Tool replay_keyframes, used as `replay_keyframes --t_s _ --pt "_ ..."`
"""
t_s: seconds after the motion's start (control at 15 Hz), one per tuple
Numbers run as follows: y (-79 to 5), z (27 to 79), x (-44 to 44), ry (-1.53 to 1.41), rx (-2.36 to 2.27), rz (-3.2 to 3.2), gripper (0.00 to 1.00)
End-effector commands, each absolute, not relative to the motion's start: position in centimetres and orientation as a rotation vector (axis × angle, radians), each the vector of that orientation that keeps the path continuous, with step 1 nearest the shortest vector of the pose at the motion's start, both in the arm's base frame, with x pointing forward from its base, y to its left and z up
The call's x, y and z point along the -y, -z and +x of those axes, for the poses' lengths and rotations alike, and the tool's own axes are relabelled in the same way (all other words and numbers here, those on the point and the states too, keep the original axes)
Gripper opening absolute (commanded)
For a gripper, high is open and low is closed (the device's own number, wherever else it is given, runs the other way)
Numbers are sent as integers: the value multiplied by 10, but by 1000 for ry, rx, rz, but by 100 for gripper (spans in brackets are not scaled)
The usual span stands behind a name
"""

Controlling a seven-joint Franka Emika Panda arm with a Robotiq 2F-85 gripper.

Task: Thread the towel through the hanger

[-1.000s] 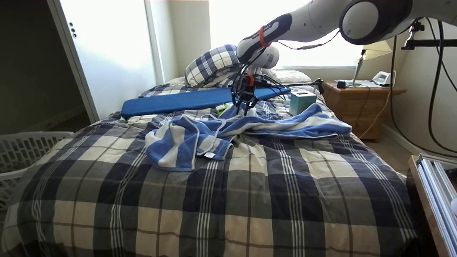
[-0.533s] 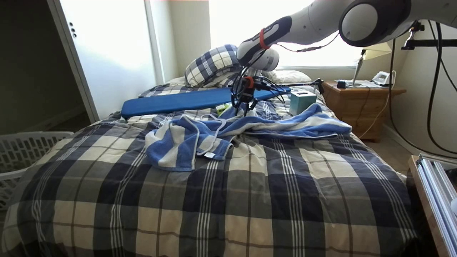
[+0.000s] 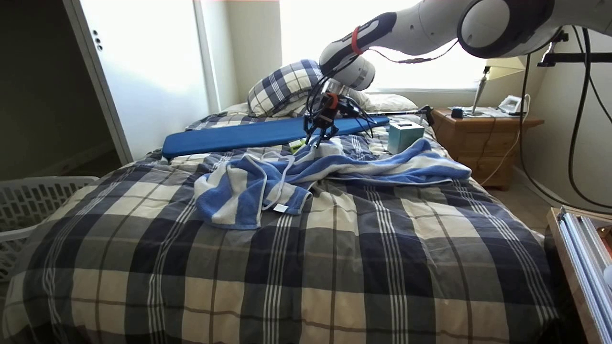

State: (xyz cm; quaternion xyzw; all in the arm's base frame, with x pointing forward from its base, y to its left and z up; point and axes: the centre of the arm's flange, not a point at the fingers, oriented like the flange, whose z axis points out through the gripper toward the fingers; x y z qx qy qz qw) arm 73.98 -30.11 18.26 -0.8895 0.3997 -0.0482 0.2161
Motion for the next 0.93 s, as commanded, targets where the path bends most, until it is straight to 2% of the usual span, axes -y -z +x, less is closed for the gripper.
replay_keyframes --t_s 0.0,0.07,0.27,0.33,0.4,0.53,0.6,0.87 --pt "-191 744 305 168 -1052 -2405 25" --pt "-192 744 304 168 -1044 -2402 20" --pt "-191 746 301 128 -1025 -2399 31" --pt "-190 747 300 124 -1024 -2399 31" --pt "-190 747 299 123 -1021 -2396 9" --pt "-191 747 298 125 -1023 -2399 7" --pt "-192 747 297 121 -1026 -2402 1" --pt "-211 738 290 85 -1056 -2424 1"
